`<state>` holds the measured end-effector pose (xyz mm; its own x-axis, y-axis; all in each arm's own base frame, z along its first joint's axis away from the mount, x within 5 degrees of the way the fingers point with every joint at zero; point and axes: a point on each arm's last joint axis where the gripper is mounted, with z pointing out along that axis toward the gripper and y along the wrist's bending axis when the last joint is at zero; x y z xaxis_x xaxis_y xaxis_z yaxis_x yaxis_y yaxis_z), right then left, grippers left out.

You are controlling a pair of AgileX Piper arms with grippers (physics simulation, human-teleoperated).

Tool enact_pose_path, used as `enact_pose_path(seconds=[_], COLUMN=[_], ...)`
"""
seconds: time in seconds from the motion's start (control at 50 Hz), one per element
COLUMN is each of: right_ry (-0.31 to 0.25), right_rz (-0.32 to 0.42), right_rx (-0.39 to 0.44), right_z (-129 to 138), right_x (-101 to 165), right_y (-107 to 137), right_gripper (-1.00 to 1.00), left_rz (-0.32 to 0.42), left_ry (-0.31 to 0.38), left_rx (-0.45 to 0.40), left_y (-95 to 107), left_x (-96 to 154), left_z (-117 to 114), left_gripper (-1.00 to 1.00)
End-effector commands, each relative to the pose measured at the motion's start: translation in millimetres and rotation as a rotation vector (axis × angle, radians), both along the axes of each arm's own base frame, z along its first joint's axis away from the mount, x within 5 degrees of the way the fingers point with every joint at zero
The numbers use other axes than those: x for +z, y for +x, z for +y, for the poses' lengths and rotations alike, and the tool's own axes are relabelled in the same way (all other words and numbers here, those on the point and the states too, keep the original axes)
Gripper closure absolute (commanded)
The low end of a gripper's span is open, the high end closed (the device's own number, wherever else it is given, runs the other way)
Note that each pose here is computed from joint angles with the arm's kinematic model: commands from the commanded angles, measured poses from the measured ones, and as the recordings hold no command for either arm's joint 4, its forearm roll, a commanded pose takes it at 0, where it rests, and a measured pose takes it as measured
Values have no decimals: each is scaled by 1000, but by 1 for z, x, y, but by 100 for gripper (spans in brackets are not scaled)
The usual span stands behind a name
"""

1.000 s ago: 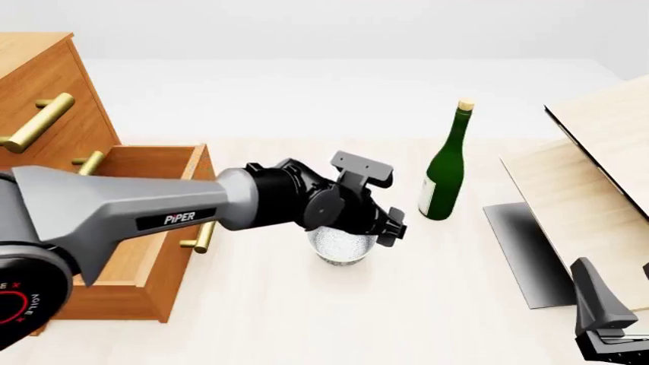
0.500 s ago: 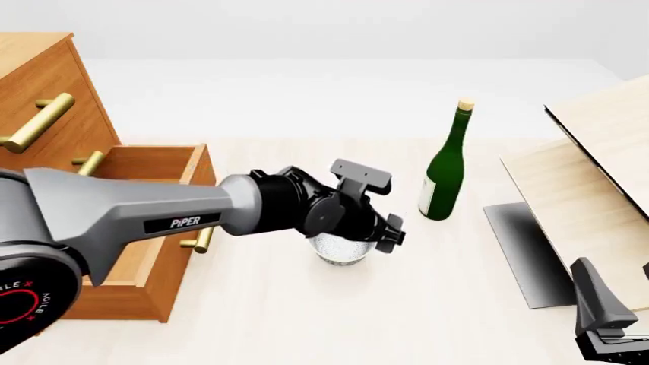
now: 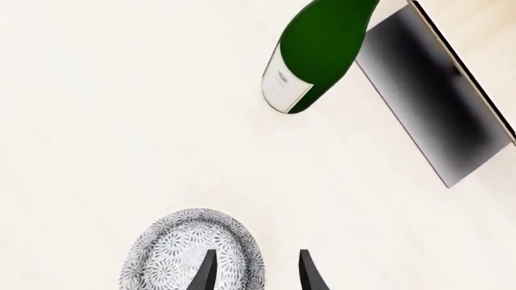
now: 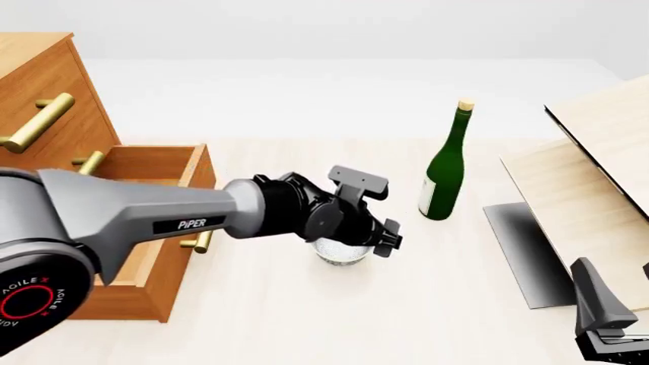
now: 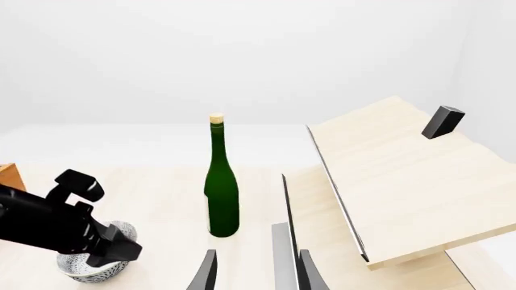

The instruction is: Put the bowl in the bottom drawer of the cabinet.

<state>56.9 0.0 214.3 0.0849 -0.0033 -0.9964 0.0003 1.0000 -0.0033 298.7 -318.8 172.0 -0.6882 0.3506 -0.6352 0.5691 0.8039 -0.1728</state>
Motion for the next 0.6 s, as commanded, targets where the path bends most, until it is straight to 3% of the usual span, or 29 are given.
enact_pose_path(seconds=[0.02,0.6], right_ry=[0,0], right_rz=[0,0], right_rx=[0,0], right_z=[0,0], right_x=[0,0], right_y=[0,0], right_gripper=[-100,-100], left_rz=[12,29], left_ry=[3,-2], left_rx=[5,8], left_y=[0,-2], left_x=[-5,-16], left_z=[-1,-9], left_gripper=[-100,-100])
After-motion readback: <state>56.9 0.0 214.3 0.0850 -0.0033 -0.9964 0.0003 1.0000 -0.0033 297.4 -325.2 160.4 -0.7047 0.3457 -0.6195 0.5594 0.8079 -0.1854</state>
